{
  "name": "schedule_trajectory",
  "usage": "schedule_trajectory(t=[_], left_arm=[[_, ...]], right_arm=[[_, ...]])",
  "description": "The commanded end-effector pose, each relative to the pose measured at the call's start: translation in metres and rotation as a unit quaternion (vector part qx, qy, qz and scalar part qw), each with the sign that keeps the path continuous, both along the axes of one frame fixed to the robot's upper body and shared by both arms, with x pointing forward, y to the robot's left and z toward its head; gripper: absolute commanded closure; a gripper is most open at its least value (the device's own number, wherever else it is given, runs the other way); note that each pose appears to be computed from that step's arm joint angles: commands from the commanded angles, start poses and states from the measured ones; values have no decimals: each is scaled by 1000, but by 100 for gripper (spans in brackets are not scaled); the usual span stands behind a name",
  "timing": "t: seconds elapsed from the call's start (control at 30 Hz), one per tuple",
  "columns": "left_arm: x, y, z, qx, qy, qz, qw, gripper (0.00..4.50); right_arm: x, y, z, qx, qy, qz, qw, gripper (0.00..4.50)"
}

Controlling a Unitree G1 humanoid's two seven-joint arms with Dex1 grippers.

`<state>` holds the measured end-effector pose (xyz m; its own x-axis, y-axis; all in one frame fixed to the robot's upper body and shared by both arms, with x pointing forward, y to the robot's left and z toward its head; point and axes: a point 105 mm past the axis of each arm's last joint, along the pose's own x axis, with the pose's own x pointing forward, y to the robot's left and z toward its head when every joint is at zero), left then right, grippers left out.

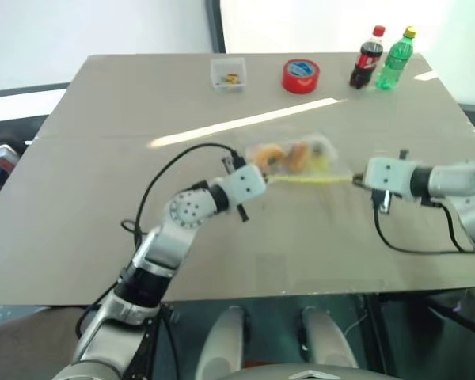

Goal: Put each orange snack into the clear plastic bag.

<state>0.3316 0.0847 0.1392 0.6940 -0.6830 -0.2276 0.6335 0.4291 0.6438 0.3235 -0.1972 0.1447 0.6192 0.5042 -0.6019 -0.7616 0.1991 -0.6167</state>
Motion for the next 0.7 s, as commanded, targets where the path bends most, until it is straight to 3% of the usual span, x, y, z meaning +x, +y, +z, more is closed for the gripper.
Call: schedule_trajectory(t=[0.03,0.07,0.1,0.17,0.33,0.7], left_arm=[[-10,9,5,-14,-1,24,1000,259],[-11,13,5,-27,2,39,999,214],[-13,20,6,-51,6,58,997,157],[-17,31,10,-100,24,88,991,135],[-42,54,7,-122,68,99,985,135],[-78,85,16,-184,134,107,968,135]], right_arm=[[-12,-15,3,22,13,-44,999,259],[-18,-20,-2,33,35,-53,997,215],[-21,-27,-4,62,45,-70,995,210],[-24,-38,-3,113,51,-89,988,210],[-28,-56,20,266,59,-107,956,210],[-43,-68,34,331,118,-52,935,210]])
